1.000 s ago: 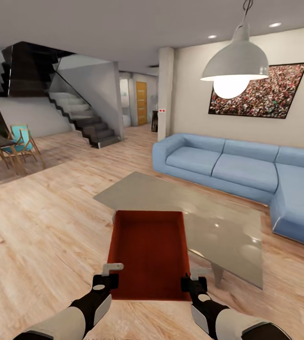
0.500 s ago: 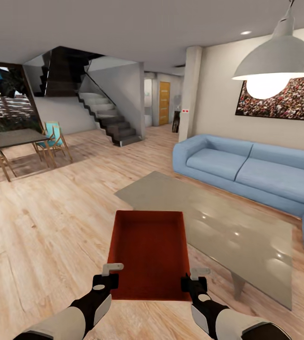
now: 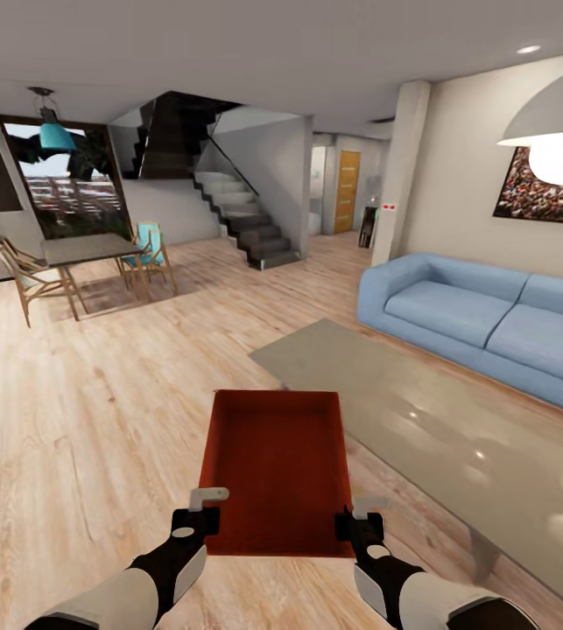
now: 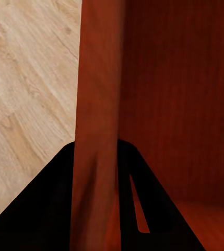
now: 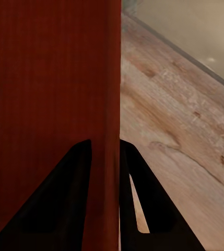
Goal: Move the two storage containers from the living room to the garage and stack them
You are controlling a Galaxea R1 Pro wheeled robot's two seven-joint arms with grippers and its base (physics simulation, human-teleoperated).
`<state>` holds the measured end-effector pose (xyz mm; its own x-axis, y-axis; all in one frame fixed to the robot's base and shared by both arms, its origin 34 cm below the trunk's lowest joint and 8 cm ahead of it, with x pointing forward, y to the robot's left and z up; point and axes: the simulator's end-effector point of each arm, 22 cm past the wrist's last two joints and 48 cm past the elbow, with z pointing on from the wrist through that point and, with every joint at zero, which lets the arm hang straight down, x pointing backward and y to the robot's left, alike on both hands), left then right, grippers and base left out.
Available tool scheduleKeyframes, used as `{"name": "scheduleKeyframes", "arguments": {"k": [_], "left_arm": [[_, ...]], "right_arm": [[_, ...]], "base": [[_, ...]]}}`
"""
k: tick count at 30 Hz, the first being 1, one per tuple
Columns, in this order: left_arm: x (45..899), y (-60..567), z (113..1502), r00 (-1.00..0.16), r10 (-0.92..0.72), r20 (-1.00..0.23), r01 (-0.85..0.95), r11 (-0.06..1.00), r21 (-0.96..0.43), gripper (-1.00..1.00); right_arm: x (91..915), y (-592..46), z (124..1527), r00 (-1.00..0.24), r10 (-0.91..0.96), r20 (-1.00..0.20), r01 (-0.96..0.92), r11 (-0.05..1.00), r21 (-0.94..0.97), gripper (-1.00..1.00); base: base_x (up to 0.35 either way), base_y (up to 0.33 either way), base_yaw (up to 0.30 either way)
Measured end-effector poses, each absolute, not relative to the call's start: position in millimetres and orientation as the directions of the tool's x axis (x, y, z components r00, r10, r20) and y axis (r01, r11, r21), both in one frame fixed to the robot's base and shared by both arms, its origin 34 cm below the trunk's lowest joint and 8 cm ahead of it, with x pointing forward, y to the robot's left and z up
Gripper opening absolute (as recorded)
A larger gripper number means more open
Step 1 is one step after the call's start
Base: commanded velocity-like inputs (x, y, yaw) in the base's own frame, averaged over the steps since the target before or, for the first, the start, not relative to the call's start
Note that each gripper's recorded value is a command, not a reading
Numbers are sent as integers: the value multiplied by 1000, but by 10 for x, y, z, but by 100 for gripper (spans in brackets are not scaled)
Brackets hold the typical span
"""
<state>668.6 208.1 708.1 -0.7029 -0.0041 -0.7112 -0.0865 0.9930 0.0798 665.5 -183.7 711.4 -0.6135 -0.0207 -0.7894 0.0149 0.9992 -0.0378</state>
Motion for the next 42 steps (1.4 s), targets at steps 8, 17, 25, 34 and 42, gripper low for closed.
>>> {"name": "scheduleKeyframes", "arguments": {"k": [8, 17, 25, 34, 42], "left_arm": [[6685, 2082, 7080, -703, -4, -711, -87, 993, 80, -100], [6686, 2081, 7081, -703, -4, -711, -87, 993, 80, -100], [6686, 2081, 7081, -703, -4, -711, -87, 993, 80, -100], [6689, 2077, 7085, -702, -4, -712, -87, 993, 80, -100], [6691, 2073, 7087, -702, -4, -712, -87, 993, 81, -100]], "right_arm": [[6655, -1836, 7114, -614, -21, -789, 15, 999, -38, -100], [6655, -1837, 7114, -614, -21, -789, 15, 999, -38, -100], [6655, -1837, 7114, -614, -21, -789, 15, 999, -38, -100], [6659, -1842, 7117, -613, -22, -790, 14, 999, -38, -100], [6660, -1845, 7117, -612, -21, -790, 15, 999, -38, -100]], "base": [[0, 0, 300], [0, 0, 300], [0, 0, 300], [0, 0, 300], [0, 0, 172]]}}
